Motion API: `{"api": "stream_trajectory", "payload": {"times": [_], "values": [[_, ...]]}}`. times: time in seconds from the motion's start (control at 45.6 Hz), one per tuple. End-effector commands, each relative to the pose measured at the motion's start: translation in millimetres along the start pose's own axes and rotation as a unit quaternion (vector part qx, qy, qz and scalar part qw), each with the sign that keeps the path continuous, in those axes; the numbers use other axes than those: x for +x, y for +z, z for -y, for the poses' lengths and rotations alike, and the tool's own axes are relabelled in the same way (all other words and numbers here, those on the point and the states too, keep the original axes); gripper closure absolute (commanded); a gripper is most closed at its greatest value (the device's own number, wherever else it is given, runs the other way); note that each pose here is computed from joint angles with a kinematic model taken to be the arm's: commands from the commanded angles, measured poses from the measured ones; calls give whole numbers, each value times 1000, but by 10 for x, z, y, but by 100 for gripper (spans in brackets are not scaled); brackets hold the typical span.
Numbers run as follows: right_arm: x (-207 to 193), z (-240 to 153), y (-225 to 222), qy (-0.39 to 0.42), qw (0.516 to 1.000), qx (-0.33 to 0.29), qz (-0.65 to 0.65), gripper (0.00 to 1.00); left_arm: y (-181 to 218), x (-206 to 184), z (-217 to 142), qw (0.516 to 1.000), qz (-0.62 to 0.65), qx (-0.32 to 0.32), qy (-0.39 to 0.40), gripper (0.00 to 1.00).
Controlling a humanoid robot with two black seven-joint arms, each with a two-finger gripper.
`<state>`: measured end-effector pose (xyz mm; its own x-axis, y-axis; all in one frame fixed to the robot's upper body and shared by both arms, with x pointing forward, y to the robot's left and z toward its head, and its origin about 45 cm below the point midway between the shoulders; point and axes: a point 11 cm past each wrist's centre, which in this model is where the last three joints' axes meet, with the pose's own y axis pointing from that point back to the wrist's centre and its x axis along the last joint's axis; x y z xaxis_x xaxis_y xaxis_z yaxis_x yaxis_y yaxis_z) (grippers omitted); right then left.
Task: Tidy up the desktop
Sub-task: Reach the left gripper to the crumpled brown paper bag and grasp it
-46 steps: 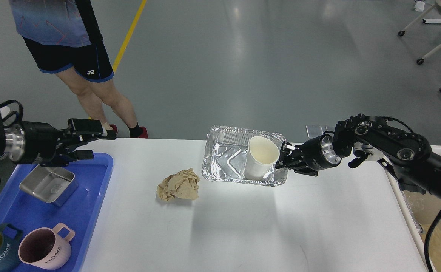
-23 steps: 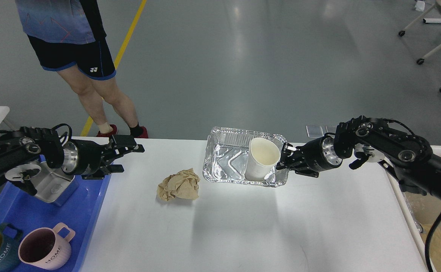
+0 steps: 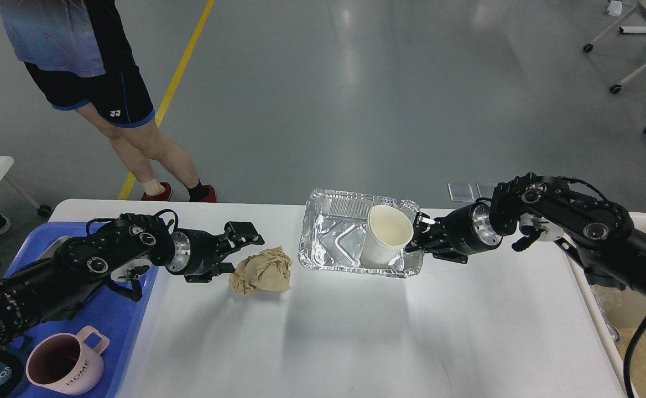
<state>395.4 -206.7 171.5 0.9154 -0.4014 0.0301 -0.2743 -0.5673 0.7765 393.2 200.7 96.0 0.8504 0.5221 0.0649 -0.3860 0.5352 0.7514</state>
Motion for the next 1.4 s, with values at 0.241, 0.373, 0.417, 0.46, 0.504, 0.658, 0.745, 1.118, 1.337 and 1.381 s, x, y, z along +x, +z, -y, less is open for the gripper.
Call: {"api": "stream_trajectory", "payload": {"times": [0.241,0.373,0.417,0.46,0.504,0.658,0.745,1.118,1.337,1.381], "values": [[38,-62,40,6,1000,-3,1,100,-26,-74,150,1000,-10,8,1,3],[38,-62,40,6,1000,-3,1,100,-106,-131,220,1000,-19,16,0,3],[40,-62,40,7,1000,-3,1,100,-125,-148,246,1000,-22,19,0,3],[47,-67,45,9,1000,-3,2,100,-136,-181,286,999,-24,22,0,3],[47,-67,45,9,1000,-3,2,100,-161,-202,318,999,-28,25,1,3],[44,-64,51,8,1000,-4,3,100,-181,-228,372,999,-33,31,3,3],[52,-74,60,10,1000,-4,3,100,-195,-243,389,999,-31,32,7,4],[60,-90,134,12,1000,-9,8,100,-227,-167,379,997,48,54,34,47],[58,-92,162,12,1000,-11,10,100,-81,-13,294,996,62,57,42,98],[58,-92,162,12,1000,-11,10,100,-30,24,273,995,65,55,45,99]]}}
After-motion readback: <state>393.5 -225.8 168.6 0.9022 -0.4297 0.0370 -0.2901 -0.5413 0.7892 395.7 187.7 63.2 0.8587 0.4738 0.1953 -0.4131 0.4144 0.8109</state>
